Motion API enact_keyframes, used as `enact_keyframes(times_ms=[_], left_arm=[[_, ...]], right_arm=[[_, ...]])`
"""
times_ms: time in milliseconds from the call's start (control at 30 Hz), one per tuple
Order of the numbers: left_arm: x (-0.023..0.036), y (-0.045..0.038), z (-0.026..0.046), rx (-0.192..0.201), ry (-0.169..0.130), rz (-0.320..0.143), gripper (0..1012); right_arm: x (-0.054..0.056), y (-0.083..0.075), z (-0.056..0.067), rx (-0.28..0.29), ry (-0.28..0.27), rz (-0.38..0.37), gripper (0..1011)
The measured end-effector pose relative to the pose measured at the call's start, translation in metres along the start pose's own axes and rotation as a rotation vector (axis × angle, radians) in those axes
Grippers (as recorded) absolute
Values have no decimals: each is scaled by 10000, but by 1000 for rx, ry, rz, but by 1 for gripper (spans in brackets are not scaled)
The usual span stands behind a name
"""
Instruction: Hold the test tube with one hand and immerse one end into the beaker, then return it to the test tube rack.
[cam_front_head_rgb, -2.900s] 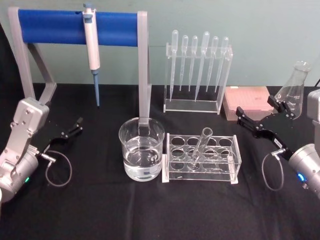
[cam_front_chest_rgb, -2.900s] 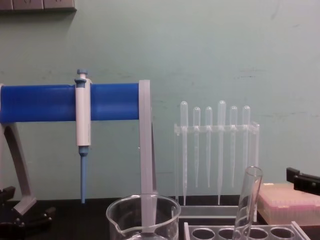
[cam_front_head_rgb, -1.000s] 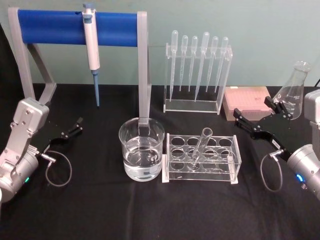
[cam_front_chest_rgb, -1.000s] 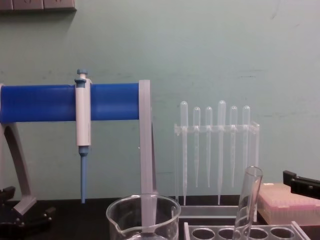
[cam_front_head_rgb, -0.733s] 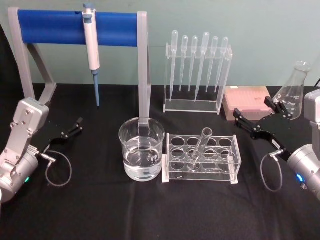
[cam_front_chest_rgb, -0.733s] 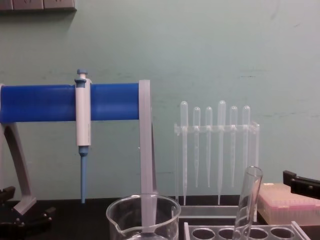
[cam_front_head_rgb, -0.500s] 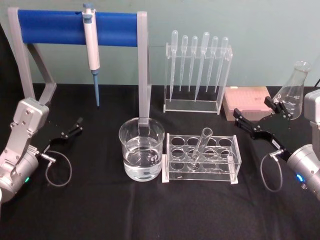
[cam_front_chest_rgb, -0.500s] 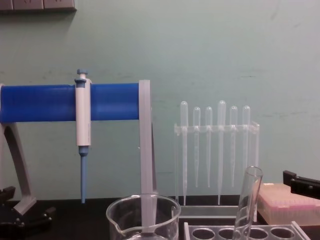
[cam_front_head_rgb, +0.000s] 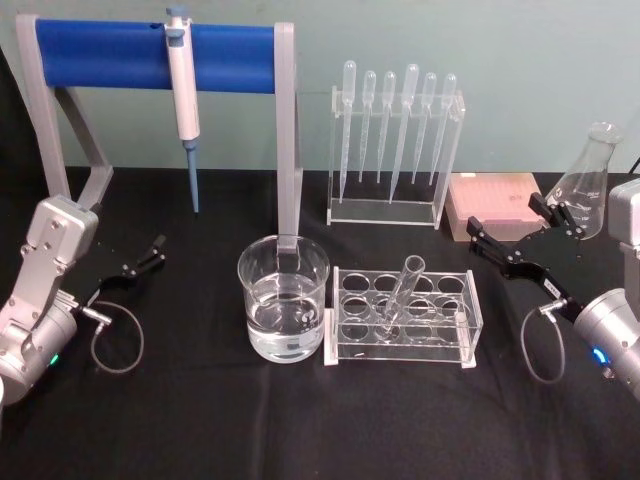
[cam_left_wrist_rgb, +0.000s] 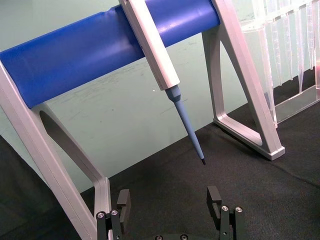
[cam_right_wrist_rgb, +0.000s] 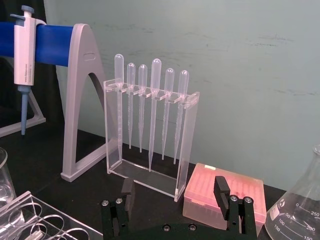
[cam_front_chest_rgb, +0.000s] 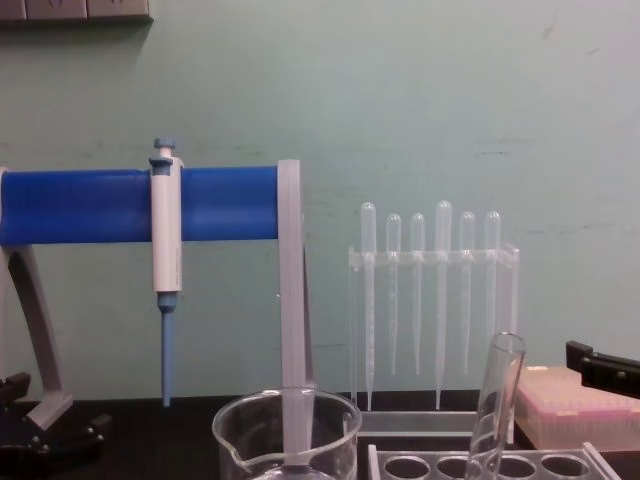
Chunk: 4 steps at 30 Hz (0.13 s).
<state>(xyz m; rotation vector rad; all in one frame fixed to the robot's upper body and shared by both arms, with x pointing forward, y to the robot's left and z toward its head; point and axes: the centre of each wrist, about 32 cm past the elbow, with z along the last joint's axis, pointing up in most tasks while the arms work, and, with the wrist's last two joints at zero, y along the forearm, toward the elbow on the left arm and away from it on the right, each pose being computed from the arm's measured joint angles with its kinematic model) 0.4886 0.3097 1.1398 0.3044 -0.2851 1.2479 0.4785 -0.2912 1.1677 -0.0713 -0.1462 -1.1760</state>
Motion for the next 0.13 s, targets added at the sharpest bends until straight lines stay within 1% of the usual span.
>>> enact_keyframes(times_ms=[133], left_arm=[[0,0,0,0,0,0,1000]], right_arm=[[0,0,0,0,0,0,1004]])
